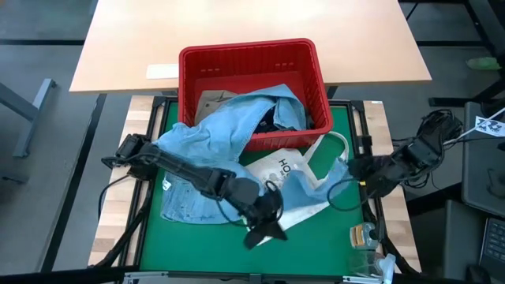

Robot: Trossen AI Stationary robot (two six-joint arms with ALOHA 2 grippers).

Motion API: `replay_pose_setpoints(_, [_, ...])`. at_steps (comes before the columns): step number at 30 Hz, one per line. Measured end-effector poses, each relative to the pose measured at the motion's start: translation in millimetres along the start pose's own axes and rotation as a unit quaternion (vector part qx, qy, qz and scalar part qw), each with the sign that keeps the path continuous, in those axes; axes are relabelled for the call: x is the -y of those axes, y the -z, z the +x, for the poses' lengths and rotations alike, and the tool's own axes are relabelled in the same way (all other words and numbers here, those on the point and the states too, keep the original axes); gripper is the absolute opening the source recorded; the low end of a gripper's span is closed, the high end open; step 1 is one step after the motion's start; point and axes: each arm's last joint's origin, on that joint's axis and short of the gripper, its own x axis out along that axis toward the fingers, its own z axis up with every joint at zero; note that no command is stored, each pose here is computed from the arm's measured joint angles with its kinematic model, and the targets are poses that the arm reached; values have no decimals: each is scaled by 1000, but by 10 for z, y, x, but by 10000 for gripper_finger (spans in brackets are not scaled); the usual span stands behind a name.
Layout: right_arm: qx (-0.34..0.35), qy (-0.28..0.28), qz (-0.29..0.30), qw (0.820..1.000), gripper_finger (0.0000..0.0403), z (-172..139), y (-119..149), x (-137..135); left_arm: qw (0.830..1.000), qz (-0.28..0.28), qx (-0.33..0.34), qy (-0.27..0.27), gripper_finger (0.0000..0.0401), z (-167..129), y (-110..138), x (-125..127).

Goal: Fold Laundry from Bin
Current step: Fold the blue jeans

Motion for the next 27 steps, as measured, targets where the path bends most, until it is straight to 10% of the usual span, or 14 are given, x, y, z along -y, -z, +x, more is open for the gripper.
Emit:
replay_pose_setpoints(20, [-59,-140,51,987,19,-21,27,-79,984,91,-53,-143,58,-55,132,-176])
replay_pose_setpoints(27, [-70,-135,96,984,95,-9,16,-92,961,80,-150,-220,115,-168,250,-397])
